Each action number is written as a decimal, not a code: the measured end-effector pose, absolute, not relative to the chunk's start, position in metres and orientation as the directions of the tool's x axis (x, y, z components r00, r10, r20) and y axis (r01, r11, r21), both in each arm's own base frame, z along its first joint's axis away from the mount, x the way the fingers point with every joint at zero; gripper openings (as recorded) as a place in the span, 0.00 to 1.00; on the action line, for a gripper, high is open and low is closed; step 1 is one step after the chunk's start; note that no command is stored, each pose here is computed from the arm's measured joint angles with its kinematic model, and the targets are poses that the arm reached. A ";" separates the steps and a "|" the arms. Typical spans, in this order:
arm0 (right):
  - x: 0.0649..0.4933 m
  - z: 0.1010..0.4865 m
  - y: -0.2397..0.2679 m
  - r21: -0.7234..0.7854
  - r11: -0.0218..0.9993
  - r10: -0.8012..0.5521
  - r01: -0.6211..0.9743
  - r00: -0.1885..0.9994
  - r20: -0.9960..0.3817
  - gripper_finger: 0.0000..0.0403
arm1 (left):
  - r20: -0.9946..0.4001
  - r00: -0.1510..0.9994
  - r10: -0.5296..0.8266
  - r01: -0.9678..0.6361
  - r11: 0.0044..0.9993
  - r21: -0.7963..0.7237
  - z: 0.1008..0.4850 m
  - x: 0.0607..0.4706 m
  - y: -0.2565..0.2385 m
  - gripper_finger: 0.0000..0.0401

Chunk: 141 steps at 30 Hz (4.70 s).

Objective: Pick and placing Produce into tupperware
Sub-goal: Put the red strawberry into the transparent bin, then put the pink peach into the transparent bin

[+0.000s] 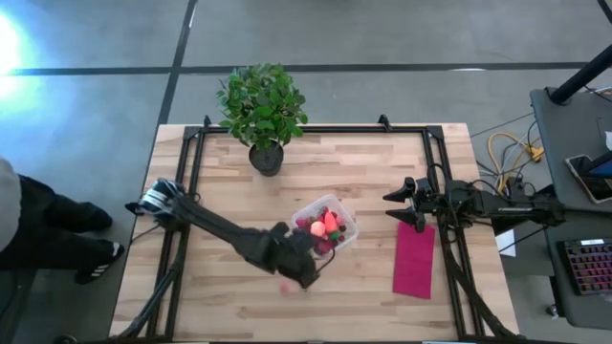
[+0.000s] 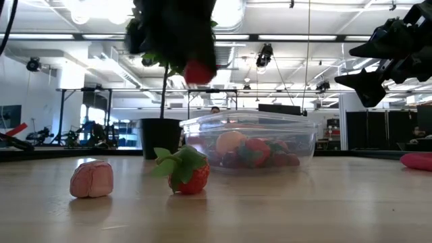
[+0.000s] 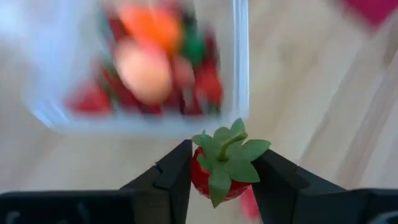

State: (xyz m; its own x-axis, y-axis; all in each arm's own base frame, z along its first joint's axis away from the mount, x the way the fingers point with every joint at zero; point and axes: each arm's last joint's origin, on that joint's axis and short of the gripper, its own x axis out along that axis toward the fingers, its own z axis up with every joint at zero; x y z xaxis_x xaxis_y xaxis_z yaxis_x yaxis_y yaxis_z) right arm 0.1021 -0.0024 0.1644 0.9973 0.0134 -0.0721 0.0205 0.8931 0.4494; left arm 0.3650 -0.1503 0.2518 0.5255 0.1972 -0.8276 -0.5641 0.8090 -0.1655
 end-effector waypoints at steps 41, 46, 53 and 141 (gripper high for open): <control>0.102 0.164 -0.002 0.449 0.893 0.013 0.021 0.997 -0.072 0.71 | -0.855 0.509 -0.095 -0.762 0.412 -0.500 0.236 0.354 -0.212 0.59; 0.102 0.164 -0.002 0.449 0.893 0.013 0.021 0.997 -0.072 0.71 | -0.857 0.505 -0.100 -0.766 0.405 -0.499 0.223 0.362 -0.216 0.59; 0.102 0.164 -0.002 0.449 0.893 0.013 0.021 0.997 -0.072 0.71 | -0.890 0.450 -0.067 -0.804 0.402 -0.437 0.206 0.366 -0.215 0.59; 0.102 0.164 -0.002 0.449 0.893 0.013 0.020 0.997 -0.071 0.71 | -0.890 0.423 -0.172 -0.600 0.683 -0.417 0.274 0.363 -0.170 0.70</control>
State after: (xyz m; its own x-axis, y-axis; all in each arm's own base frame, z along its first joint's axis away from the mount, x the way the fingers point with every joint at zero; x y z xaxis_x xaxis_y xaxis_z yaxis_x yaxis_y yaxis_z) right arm 0.1021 -0.0024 0.1645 0.9974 0.0134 -0.0710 0.0199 0.8931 0.4494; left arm 0.3630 -0.1703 0.2735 0.4225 -0.1722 -0.8899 -0.5996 0.6832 -0.4169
